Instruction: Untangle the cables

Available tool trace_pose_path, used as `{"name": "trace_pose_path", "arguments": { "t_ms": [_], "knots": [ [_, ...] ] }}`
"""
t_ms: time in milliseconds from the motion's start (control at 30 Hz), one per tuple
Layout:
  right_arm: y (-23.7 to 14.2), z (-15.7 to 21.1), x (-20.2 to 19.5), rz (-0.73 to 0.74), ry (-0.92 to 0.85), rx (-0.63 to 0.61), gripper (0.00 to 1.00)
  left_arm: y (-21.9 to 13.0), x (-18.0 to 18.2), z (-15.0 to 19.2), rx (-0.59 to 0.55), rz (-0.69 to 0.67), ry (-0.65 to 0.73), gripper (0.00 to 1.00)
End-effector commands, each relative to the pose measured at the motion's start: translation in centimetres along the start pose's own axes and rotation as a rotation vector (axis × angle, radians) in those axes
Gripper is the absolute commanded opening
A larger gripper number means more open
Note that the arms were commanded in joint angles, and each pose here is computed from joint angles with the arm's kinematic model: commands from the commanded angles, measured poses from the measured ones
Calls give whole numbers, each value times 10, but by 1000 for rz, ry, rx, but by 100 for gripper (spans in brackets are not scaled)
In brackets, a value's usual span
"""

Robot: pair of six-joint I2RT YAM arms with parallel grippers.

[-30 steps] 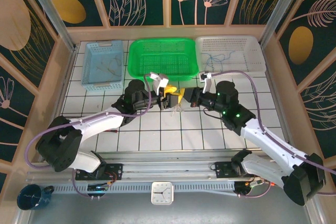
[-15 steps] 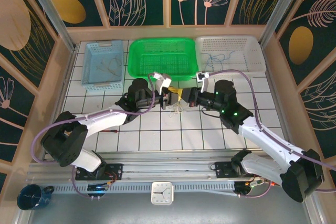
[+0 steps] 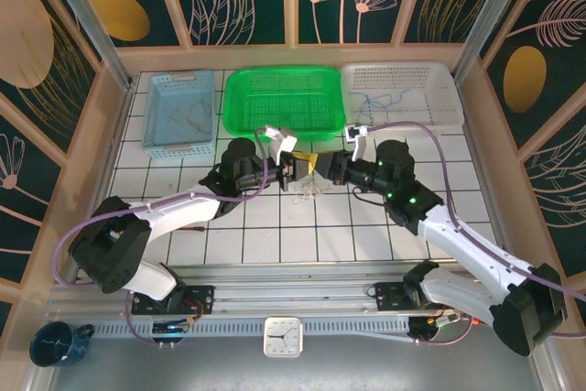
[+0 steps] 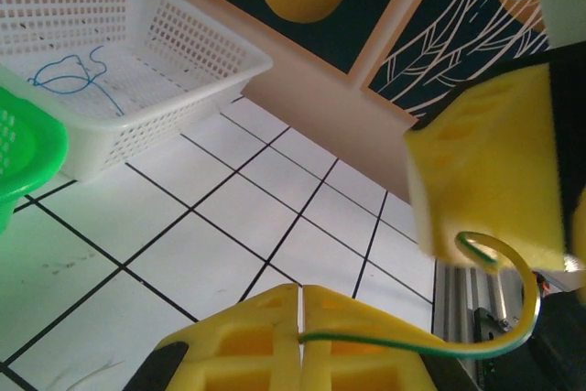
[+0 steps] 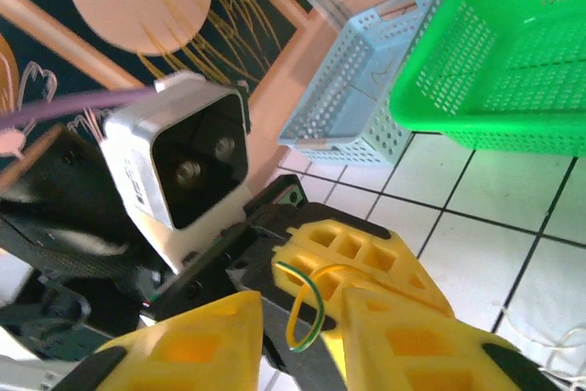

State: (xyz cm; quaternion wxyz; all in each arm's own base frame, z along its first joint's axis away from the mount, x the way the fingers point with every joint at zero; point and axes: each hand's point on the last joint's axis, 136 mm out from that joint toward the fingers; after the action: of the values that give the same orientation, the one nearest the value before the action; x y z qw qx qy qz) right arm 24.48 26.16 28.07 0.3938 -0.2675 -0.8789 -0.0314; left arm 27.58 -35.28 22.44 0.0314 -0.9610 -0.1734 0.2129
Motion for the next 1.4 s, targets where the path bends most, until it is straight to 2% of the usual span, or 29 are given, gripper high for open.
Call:
{"name": "trace_pose_path", "arguments": {
  "t_ms": [0, 267, 467, 1000, 1367],
  "knots": [
    [-16, -21, 4, 37, -25, -87, 41, -5, -8, -17, -66, 5, 21, 0],
    [-48, -24, -25, 188, -26, -199, 57, -9, -16, -37, -98, 12, 10, 0],
    [-54, -14, -34, 202, -45, -204, 64, -12, -26, -50, -113, 40, -4, 0],
    [-47, 7, -41, 156, -145, -163, 67, -14, -38, -78, -135, 63, -65, 0],
    [-10, 4, -36, 133, -199, -101, 70, -12, -44, -89, -144, 88, -85, 0]
  ]
}}
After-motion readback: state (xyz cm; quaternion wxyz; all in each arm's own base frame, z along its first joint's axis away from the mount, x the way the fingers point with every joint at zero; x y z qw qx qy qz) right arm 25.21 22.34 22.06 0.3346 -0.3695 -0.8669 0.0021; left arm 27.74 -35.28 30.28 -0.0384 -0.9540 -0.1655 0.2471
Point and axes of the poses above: each hand's point on the last joint's axis, 136 mm out from that joint toward the fingers, its own y axis out along the fingers, its own x axis along the line the jaws close on, z = x × y, and after that the axes turned 3 degrees about y, right-handed
